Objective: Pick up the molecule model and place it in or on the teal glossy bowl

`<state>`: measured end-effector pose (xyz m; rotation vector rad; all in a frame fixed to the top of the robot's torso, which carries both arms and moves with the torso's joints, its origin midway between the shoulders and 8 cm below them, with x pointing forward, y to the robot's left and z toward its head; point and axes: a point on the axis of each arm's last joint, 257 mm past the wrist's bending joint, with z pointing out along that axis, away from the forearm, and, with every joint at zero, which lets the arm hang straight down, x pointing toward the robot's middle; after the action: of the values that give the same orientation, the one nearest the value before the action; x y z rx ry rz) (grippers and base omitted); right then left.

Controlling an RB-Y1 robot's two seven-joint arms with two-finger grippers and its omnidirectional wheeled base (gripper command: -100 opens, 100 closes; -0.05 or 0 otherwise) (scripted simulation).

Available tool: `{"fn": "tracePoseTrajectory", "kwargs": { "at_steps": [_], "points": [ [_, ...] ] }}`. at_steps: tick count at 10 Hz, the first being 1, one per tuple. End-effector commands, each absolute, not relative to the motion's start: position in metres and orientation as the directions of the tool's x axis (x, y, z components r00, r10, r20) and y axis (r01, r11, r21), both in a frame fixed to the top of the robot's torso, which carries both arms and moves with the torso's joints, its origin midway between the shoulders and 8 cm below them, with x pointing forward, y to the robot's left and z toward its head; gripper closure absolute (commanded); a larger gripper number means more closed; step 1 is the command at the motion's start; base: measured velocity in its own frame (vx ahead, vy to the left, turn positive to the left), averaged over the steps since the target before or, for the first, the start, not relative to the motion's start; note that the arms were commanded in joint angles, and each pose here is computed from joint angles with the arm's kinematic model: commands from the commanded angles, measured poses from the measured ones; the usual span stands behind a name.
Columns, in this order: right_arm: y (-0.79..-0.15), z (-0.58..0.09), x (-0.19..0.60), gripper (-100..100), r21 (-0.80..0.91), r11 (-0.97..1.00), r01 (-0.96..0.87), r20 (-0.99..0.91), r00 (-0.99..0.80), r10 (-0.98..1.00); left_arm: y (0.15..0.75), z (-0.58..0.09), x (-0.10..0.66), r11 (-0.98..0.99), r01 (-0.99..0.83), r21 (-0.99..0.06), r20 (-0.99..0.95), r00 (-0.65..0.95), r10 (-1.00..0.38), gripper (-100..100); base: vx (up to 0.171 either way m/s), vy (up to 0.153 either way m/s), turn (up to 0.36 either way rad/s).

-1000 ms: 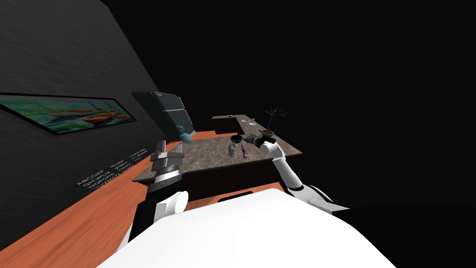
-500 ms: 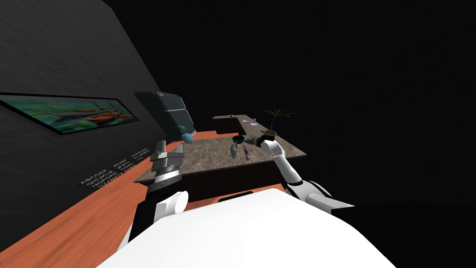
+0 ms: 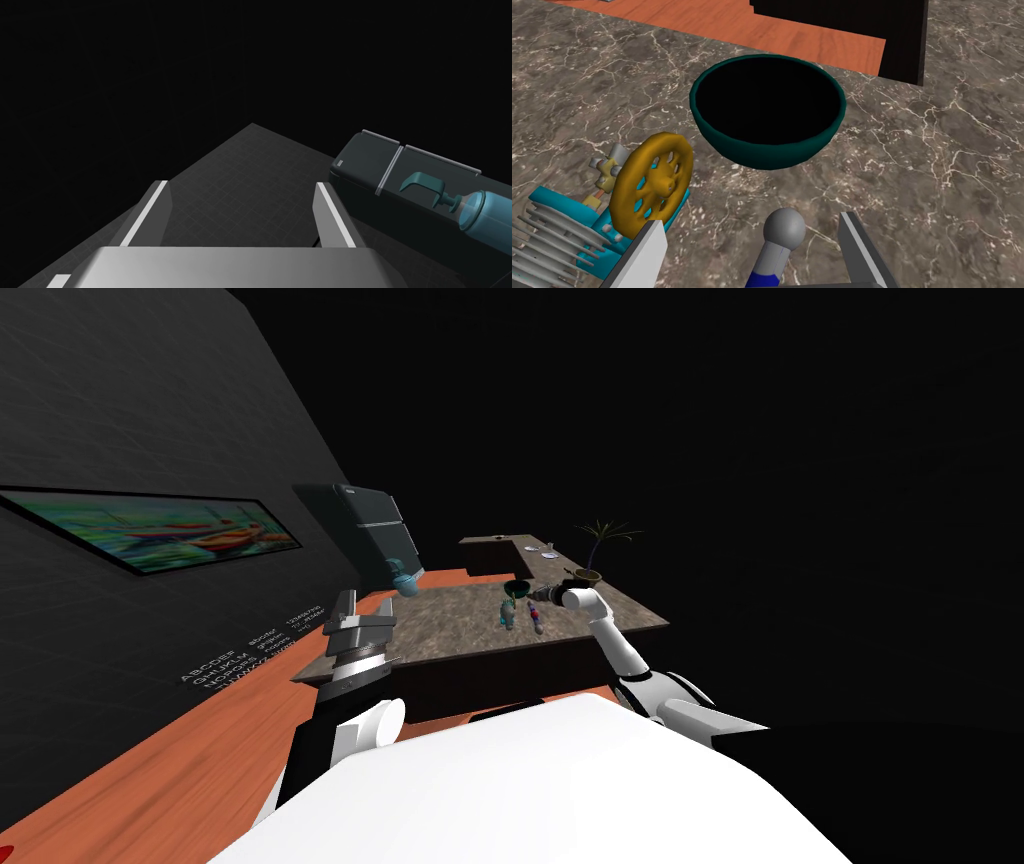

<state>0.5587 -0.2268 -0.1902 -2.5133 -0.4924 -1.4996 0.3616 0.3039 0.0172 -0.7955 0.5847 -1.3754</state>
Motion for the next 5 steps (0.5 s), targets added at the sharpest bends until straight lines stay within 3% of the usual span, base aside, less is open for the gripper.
{"fn": "tracePoseTrajectory", "kwargs": {
  "at_steps": [1, 5],
  "points": [
    [-0.235, -0.206, 0.556, -100, -0.023, -0.936, 0.352, 0.844, 0.508, 0.170, 0.304, 0.017, 0.362, 0.012, 0.624, -0.781, 0.086, 0.126, -0.988, 0, 0.046, 0.046, 0.025],
    [-0.254, -0.248, 0.539, -100, -0.107, -0.948, 0.299, 0.746, 0.655, 0.122, 0.304, 0.017, 0.362, 0.012, 0.624, -0.781, 0.085, 0.126, -0.988, 0, 0.038, 0.035, 0.025]
  ]
}}
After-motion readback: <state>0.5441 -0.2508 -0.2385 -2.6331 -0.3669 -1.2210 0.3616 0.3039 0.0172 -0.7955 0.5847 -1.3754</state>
